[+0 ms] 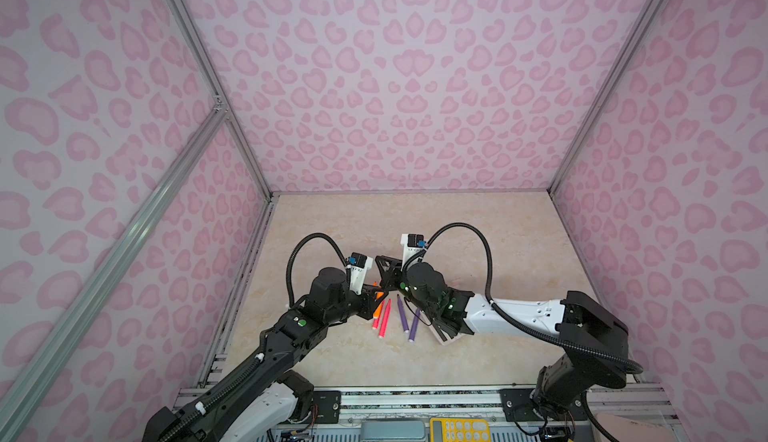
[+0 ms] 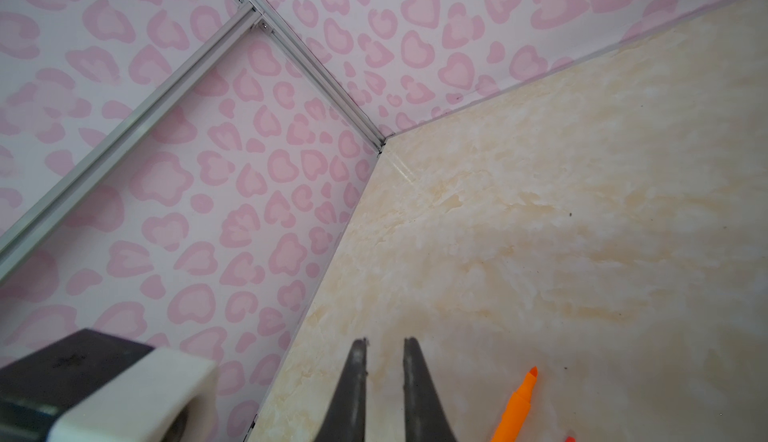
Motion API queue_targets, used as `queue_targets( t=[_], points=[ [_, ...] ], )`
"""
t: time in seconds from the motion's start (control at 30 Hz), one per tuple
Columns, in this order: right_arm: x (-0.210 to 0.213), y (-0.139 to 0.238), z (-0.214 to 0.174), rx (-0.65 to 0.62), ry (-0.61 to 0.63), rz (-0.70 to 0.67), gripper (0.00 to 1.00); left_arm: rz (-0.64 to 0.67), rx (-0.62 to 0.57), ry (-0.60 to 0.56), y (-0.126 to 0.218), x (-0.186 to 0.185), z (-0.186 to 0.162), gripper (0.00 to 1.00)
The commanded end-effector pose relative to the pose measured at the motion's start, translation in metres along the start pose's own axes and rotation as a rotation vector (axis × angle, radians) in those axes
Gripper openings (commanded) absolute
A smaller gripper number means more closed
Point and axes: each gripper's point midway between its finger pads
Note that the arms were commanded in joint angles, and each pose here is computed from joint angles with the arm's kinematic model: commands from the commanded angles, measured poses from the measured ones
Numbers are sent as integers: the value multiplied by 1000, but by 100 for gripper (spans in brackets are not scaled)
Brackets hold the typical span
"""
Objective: Insert the pens into the pen caps
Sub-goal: 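Withdraw the right gripper while the left gripper lowers the capped highlighter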
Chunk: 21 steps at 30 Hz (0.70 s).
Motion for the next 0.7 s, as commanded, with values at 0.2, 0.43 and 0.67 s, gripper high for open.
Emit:
queue_targets(
  t=[0.2, 0.43, 0.67],
  points=[
    [-26, 10, -34, 141, 60, -21, 9, 399, -296, 98, 16, 66, 62, 4],
    [-59, 17, -1, 94, 43, -64, 69, 621, -204, 166, 7, 108, 45, 4],
    [-84, 21, 25, 66, 74, -146, 79, 838, -50, 306, 3, 166, 16, 4]
  ],
)
Point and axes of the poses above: each gripper's point midway between its finger pads, its own y axis back along the fingers, its own x axis along the line the jaws close on, z = x × y, and after that the axes turned 3 degrees about y, right-handed
